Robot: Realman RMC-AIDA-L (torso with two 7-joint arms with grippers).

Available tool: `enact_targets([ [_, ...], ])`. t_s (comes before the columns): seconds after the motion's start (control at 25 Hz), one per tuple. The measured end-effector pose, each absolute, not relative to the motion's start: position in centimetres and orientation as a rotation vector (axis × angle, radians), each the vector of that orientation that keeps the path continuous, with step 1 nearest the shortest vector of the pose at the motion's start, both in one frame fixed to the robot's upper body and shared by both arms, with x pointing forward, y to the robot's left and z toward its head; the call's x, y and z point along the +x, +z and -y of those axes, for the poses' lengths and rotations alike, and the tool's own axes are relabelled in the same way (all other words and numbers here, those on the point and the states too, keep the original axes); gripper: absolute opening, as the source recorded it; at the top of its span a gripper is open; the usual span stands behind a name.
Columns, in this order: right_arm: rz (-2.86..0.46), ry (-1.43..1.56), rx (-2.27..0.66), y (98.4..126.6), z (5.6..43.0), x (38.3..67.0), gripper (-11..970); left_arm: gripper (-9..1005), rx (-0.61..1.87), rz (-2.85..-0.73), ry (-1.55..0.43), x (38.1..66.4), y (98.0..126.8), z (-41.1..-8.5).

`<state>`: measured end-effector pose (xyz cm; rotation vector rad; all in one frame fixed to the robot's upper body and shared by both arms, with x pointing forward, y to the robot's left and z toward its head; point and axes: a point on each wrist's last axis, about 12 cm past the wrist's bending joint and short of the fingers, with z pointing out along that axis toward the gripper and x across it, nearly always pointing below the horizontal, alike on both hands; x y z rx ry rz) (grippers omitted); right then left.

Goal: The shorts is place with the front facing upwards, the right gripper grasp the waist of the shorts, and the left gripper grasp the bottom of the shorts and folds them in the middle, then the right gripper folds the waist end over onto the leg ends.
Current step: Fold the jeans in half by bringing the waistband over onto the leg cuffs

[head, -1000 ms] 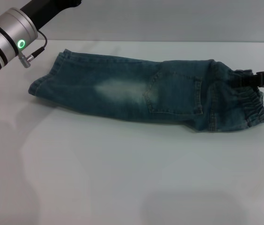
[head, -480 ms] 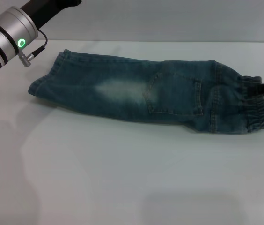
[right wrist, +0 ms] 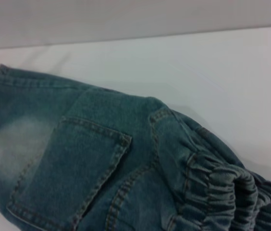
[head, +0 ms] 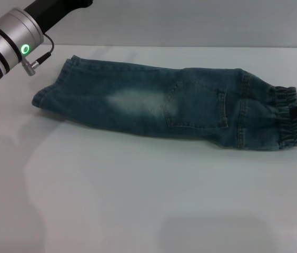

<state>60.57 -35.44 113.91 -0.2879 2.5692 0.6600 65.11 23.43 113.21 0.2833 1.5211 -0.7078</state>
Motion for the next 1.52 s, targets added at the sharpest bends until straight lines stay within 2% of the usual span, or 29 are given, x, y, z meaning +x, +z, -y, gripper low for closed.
enact_targets([
  [0.36,-2.587,0.687,-0.303,113.4,34.4,60.6,567,844,0.254,-1.514,-0.708,64.9,112.9,-23.6],
  [0.96,-2.599,0.709,-0.293,112.2,33.8,60.5,494,845,0.251,-1.512,-0.704,65.0,112.9,-23.6],
  [1.36,-2.55,0.696,-0.332,111.4,31.8,61.2,446,846,0.259,-1.518,-0.703,65.0,112.8,-23.3],
  [1.52,-2.544,0.7,-0.37,111.1,31.3,61.3,363,846,0.257,-1.521,-0.704,65.0,112.7,-23.3],
])
